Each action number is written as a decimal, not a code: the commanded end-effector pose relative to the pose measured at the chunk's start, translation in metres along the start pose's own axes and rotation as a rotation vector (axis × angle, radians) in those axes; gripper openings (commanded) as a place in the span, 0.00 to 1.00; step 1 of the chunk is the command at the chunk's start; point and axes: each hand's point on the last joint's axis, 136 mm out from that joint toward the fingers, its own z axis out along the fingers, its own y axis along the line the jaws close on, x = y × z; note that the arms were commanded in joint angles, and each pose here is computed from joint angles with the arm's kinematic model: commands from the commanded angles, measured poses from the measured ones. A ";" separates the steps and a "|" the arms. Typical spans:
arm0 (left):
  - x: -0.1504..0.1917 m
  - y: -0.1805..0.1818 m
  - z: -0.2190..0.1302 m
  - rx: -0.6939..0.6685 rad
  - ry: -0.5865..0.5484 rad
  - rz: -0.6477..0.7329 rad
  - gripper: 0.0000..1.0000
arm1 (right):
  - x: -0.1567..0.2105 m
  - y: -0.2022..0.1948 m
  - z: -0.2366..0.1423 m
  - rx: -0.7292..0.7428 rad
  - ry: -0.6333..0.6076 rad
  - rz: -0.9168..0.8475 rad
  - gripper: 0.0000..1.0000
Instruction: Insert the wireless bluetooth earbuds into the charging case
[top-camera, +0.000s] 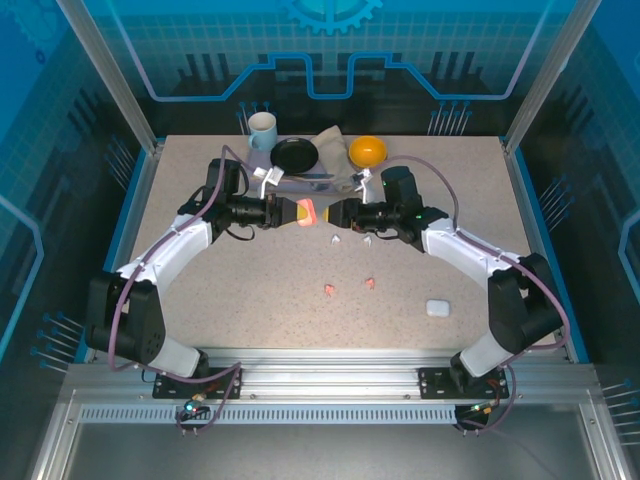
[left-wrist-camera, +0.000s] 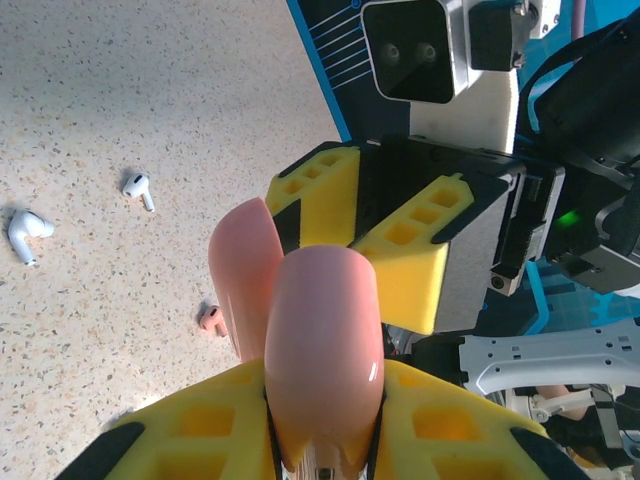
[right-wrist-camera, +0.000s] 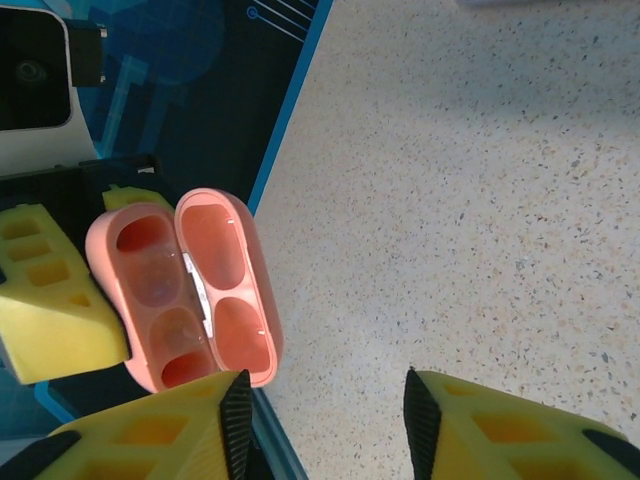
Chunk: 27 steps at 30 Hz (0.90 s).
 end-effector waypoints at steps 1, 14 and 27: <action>-0.009 -0.026 -0.004 0.049 -0.013 0.067 0.00 | -0.011 0.022 0.008 -0.067 -0.001 -0.039 0.46; -0.014 -0.029 -0.002 0.047 -0.021 0.080 0.00 | 0.000 0.022 0.021 -0.085 0.037 -0.031 0.36; -0.012 -0.029 0.005 0.057 -0.004 0.077 0.00 | -0.005 0.025 0.029 -0.117 0.042 -0.025 0.23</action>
